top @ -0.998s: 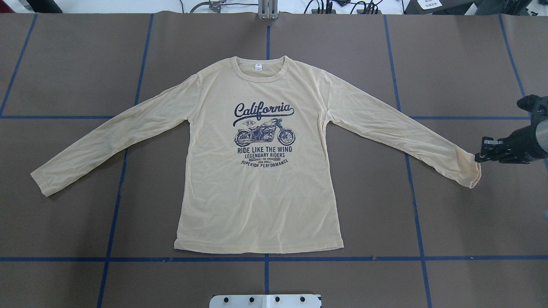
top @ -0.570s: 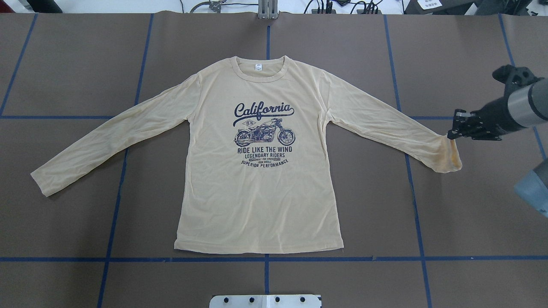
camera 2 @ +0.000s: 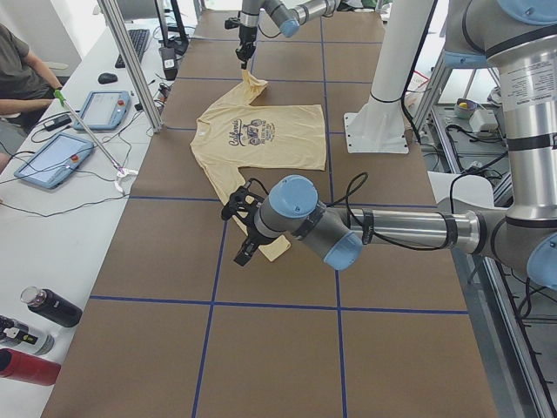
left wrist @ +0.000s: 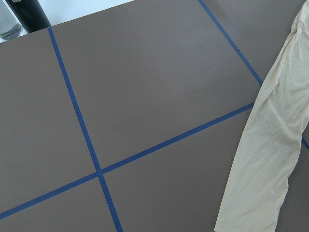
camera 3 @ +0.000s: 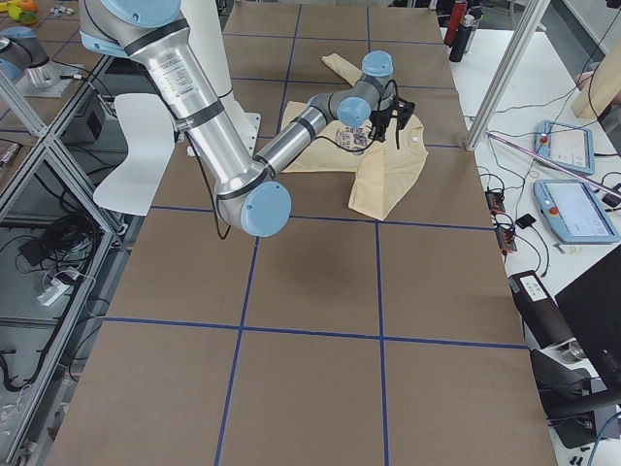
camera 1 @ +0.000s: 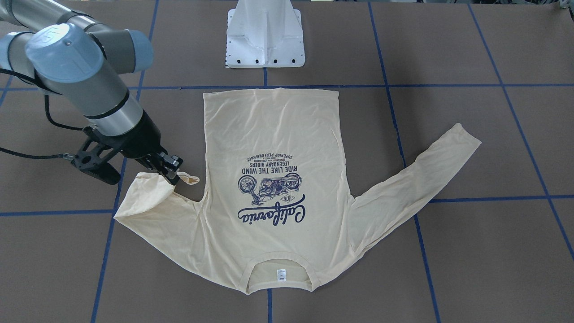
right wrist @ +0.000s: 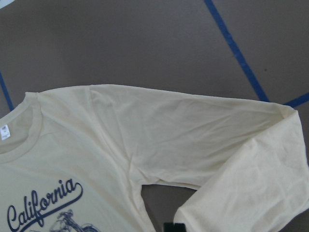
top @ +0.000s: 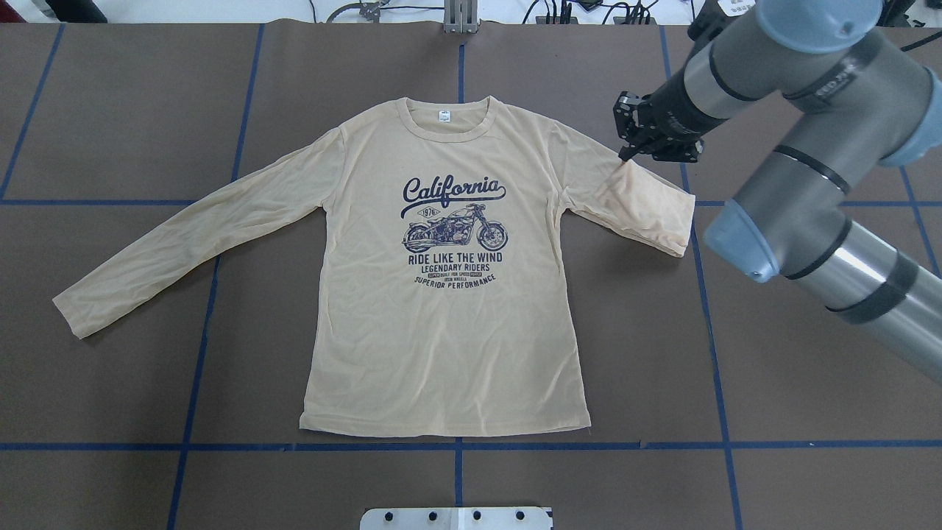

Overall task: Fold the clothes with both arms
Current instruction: 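Carry the grasped sleeve across the shirt body toward the collar with the right gripper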

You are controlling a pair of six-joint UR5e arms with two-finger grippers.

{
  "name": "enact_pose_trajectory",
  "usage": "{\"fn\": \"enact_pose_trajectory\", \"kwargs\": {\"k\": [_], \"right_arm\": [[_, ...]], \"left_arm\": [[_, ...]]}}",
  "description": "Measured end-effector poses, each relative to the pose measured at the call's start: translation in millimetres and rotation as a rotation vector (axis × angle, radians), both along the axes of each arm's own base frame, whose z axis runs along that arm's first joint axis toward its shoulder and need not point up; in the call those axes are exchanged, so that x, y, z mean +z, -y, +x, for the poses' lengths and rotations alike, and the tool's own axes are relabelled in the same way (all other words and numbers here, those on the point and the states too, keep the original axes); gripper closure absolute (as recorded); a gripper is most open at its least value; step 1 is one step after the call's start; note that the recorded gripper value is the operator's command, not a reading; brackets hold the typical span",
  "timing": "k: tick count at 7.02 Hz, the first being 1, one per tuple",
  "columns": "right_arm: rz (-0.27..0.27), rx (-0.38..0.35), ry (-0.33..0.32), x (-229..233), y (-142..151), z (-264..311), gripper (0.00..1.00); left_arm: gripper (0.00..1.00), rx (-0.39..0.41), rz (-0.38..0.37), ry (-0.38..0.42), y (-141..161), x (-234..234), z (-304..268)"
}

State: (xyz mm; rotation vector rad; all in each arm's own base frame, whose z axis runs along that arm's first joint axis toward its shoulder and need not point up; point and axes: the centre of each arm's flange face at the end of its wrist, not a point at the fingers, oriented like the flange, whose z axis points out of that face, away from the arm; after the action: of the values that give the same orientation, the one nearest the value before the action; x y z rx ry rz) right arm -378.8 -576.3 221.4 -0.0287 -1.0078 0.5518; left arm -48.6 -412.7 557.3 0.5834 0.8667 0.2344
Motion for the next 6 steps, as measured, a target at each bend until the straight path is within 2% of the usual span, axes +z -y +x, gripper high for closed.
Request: {"fn": "enact_pose_trajectory", "kwargs": {"k": [3, 4, 6], "right_arm": [[0.118, 0.029, 0.027, -87, 28, -82, 1.0], [0.159, 0.028, 0.055, -111, 37, -106, 1.0], [0.246, 0.043, 0.103, -145, 36, -147, 1.0]], "left_arm": [[0.0, 0.0, -0.002, 0.0, 0, 1, 0], [0.0, 0.0, -0.003, 0.0, 0, 2, 0], [0.0, 0.0, -0.006, 0.0, 0, 2, 0]]}}
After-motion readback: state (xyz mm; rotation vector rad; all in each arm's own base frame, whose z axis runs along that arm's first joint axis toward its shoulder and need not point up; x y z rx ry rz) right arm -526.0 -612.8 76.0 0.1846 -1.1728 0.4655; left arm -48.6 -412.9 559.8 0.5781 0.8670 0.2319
